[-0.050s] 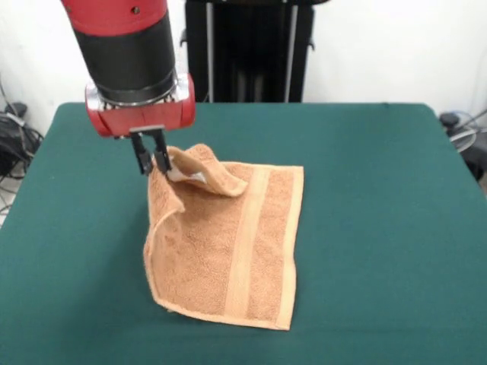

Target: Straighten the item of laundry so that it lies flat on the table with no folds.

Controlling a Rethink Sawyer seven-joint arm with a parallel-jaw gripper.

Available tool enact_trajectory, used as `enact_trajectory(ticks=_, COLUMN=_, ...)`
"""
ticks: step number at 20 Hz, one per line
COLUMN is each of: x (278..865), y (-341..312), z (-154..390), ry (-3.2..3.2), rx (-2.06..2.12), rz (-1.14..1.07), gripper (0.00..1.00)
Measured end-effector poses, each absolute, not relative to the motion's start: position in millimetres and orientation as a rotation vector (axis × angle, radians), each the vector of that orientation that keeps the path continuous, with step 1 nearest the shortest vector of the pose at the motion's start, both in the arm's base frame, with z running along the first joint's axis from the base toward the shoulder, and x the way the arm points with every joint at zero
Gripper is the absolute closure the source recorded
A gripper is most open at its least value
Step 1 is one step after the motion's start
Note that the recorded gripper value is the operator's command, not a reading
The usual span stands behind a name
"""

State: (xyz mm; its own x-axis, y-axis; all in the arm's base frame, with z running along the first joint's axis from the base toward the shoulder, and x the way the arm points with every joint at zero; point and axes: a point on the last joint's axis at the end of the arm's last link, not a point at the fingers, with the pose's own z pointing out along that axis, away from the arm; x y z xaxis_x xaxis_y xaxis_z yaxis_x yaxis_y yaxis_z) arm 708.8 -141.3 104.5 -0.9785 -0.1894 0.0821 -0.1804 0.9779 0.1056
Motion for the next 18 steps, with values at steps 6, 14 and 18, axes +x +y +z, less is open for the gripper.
enact_trajectory(ticks=6, x=717.3, y=-138.9, z=96.5, ry=-3.037, rx=0.361, rz=-0.181, gripper=0.0)
enact_trajectory(ticks=14, x=724.0, y=-141.2, z=95.7, ry=-3.048, rx=0.389, rz=-0.184, gripper=0.0)
enact_trajectory(ticks=18, x=725.6, y=-142.1, z=96.9, ry=-3.052, rx=0.388, rz=-0.183, gripper=0.0)
